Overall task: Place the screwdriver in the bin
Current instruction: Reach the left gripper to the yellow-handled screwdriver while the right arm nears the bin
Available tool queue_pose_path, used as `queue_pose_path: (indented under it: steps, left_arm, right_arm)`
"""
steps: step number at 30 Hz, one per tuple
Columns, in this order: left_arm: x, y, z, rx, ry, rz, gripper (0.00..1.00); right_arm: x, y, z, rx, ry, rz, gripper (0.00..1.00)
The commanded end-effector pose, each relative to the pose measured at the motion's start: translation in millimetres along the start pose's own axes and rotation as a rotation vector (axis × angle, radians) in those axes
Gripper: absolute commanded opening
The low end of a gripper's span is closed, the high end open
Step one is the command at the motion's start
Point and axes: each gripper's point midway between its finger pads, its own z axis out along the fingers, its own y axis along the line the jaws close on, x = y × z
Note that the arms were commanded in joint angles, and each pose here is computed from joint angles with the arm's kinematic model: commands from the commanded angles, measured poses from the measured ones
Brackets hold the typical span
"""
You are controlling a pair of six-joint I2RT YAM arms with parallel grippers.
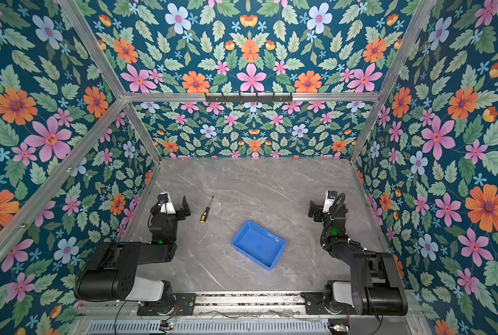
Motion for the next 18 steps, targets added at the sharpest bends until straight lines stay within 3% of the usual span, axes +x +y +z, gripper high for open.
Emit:
queue_pose_path:
  steps: [1,10,18]
  left_arm:
    - [-2.5,-7.4,1.1,0.031,0.037,0.027,1.0]
    - [-18.5,-37.1,9.3,0.112,0.154,-0.035,1.0]
    - [-10.0,-75.5,-1.1,0.189,0.3,-0.01,1.0]
  right_arm:
    - [-0.9,7.2,-5.9,-0.035,0.047,-0.015,0.99]
    - [-22.7,42.6,-36.1,-0.22,0.094,-0.062,0.99]
    - [-33.6,81.5,-66.0,-0.335,0.1,-0.203,0.99]
